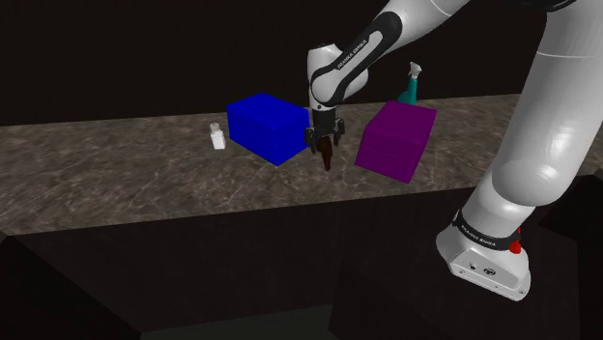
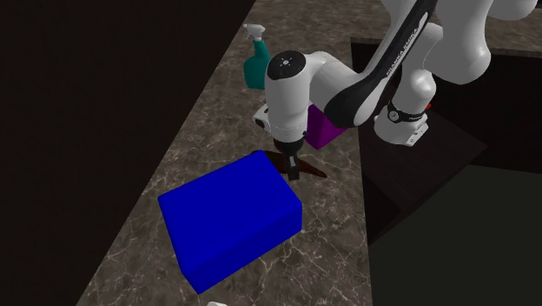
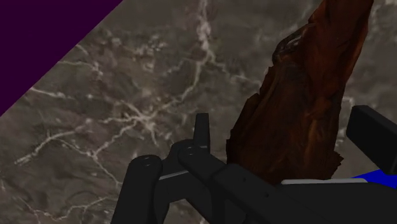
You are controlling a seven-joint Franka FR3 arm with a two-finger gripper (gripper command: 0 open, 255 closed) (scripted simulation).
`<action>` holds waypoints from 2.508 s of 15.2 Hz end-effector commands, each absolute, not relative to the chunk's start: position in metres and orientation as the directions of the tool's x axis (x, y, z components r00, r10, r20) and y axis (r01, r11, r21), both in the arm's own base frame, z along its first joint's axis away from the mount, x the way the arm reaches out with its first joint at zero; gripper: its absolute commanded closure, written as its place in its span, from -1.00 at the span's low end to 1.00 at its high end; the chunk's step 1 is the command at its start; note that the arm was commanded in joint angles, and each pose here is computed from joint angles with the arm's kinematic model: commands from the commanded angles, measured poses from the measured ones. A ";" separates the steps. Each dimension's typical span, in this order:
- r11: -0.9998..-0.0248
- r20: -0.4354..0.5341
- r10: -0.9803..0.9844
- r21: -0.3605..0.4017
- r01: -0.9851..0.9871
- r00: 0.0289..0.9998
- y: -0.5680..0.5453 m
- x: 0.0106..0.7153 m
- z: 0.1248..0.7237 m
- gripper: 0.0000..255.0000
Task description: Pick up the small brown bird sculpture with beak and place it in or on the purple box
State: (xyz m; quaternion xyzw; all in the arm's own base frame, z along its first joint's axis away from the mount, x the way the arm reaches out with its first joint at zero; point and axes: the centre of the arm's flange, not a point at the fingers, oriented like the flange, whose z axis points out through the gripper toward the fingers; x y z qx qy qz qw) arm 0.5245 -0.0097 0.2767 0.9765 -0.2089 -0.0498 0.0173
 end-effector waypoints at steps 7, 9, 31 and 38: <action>-0.912 -0.090 -0.410 0.054 -0.406 0.908 -0.010 0.525 0.272 -1.00; -0.912 -0.090 -0.410 0.054 -0.406 0.908 -0.010 0.525 0.272 1.00; -0.912 -0.089 -0.410 0.054 -0.406 0.908 -0.010 0.525 0.346 1.00; -0.912 -0.089 -0.410 0.054 -0.406 0.908 -0.010 0.525 0.383 1.00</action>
